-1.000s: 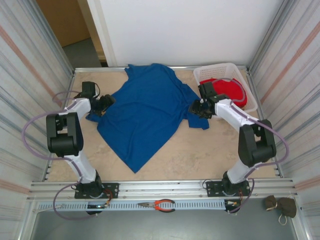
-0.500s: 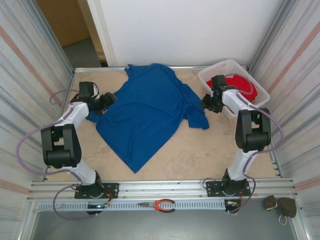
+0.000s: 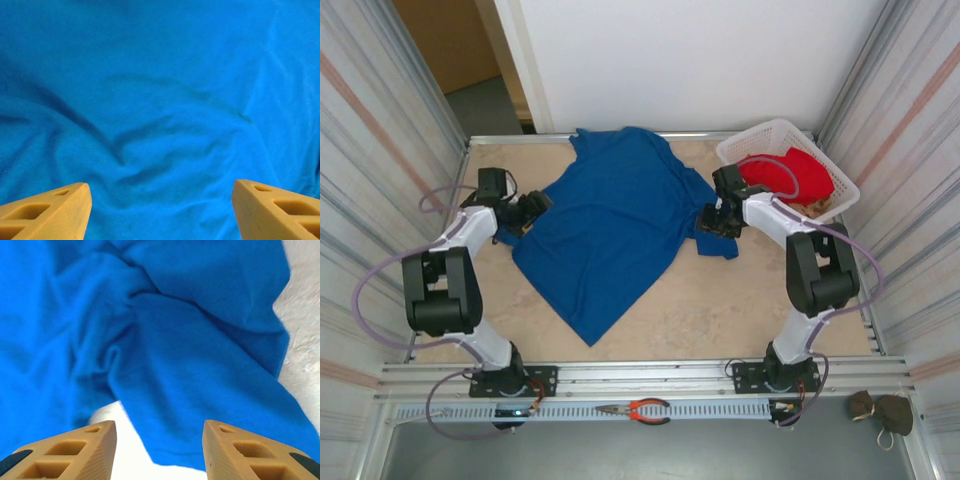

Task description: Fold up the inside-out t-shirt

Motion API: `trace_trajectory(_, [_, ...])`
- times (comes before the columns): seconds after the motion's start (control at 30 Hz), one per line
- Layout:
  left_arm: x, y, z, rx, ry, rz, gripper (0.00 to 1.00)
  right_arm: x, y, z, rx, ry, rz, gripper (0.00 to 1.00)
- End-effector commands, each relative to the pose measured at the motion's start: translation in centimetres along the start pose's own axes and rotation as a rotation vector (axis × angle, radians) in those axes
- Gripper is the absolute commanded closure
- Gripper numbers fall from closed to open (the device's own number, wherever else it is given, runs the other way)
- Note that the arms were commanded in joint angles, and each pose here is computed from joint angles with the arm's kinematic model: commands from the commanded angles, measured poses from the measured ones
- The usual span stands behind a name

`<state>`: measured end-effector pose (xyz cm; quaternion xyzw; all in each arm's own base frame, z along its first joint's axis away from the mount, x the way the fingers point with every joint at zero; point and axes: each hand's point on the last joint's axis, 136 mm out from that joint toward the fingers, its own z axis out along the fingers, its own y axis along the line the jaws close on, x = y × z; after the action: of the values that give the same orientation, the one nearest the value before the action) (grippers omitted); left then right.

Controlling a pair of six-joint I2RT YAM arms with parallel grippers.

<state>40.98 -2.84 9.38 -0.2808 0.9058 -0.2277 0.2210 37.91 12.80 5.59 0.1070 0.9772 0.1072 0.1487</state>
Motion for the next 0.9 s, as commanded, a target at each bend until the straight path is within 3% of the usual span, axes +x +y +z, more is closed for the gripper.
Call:
trace_trajectory(0.0, [0.5, 1.7, 1.1, -0.058, 0.034, -0.014, 0.26, 1.1, -1.9, 1.5, 0.04, 0.039, 0.067, 0.53])
trace_trajectory(0.4, [-0.5, 4.6, 5.8, -0.171, 0.118, -0.008, 0.26, 8.9, -7.6, 1.0, 0.071, 0.156, 0.274, 0.54])
trace_trajectory(0.87, [-8.1, 1.8, 11.1, -0.181, 0.131, 0.054, 0.25, 17.7, -7.5, -1.8, 0.045, 0.156, 0.372, 0.53])
